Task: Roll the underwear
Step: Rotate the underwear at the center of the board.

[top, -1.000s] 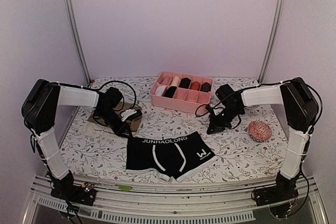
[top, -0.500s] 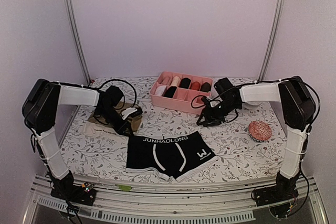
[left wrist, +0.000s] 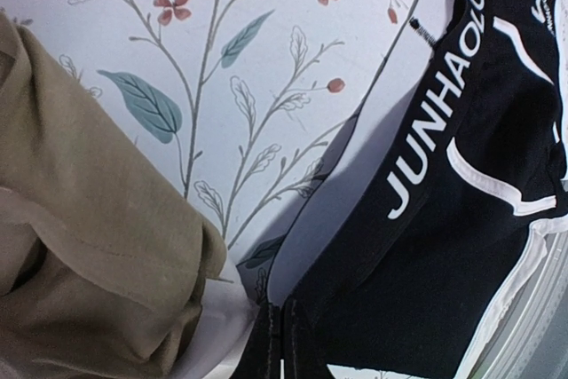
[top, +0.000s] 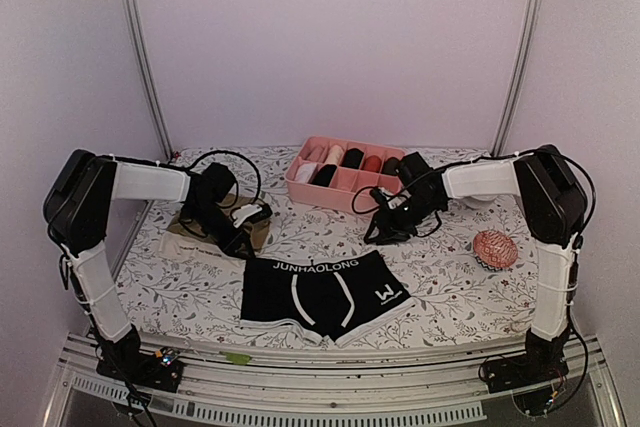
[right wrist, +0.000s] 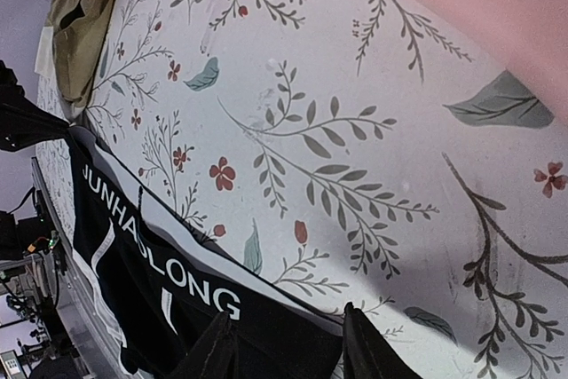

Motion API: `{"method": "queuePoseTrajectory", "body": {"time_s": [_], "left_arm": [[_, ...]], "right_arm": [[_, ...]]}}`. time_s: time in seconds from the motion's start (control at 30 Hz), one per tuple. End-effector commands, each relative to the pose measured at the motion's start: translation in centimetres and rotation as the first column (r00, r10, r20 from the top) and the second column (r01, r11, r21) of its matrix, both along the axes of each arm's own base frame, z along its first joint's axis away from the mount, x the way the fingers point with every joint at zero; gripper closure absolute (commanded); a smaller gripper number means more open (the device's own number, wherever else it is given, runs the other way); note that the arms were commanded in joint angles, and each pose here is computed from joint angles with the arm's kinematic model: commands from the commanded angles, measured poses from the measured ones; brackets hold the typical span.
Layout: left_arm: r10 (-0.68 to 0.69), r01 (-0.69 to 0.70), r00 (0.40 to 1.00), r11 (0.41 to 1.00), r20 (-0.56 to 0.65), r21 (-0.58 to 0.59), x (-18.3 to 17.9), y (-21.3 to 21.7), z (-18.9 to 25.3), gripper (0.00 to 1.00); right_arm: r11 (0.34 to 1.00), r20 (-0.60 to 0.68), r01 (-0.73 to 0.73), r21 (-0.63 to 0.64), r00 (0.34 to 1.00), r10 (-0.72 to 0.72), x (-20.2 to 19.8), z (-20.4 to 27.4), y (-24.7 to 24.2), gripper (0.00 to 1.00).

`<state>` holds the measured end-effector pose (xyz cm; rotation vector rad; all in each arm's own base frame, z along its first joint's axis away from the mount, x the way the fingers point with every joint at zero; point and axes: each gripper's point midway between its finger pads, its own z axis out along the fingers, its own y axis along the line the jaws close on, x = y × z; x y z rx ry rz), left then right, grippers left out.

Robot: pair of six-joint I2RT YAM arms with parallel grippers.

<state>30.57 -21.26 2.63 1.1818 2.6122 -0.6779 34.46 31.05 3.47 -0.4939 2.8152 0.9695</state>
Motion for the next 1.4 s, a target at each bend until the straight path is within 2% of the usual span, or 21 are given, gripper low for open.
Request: {"method": "queuePoseTrajectory", "body": {"time_s": [0.0,0.23,0.63,0.7,0.77,0.83,0.87,1.13,1.37], "left_arm": [[-0.003,0.003,1.000,1.000,0.003,-0.028,0.4,-0.7,0.3,1.00],[-0.003,0.003,1.000,1.000,0.002,-0.030,0.2,-0.7,0.2,1.00],[-0.029,0.029,1.000,0.999,0.005,-0.030,-0.1,-1.5,0.0,1.00],[-0.032,0.032,0.999,0.999,0.008,-0.026,0.0,-1.6,0.0,1.00],[-0.028,0.028,1.000,0.999,0.009,-0.019,0.0,-1.4,-0.2,1.00],[-0.024,0.024,1.000,1.000,0.013,-0.008,0.2,-1.2,-0.3,1.00],[-0.022,0.022,1.000,1.000,0.015,-0.002,0.2,-1.1,-0.3,1.00],[0.063,-0.067,0.994,0.997,0.093,0.041,2.5,1.1,-0.1,1.00],[0.011,-0.003,0.992,0.998,0.122,-0.062,4.0,-2.4,2.3,1.00]], "right_arm": [[0.991,-0.153,-0.017,-0.135,0.988,-0.004,-4.7,-2.5,-2.1,0.60],[0.982,-0.149,0.039,-0.186,0.987,-0.067,-5.6,-2.3,-3.6,0.59],[0.989,-0.134,0.094,-0.112,0.985,-0.109,-2.4,-2.3,-0.2,0.60],[0.990,-0.136,0.095,-0.108,0.985,-0.109,-2.4,-2.4,-0.1,0.66],[0.987,-0.122,0.102,-0.127,0.986,-0.117,-2.5,-2.4,-0.6,0.79],[0.983,-0.105,0.113,-0.143,0.986,-0.128,-2.7,-2.2,-1.2,0.97],[0.981,-0.099,0.120,-0.154,0.986,-0.136,-2.8,-2.1,-1.6,1.00],[0.938,0.005,0.259,-0.229,0.964,-0.265,-3.2,-1.4,-6.4,1.00],[0.928,-0.001,0.301,-0.218,0.951,-0.309,-3.4,-1.6,-6.7,1.00]]}}
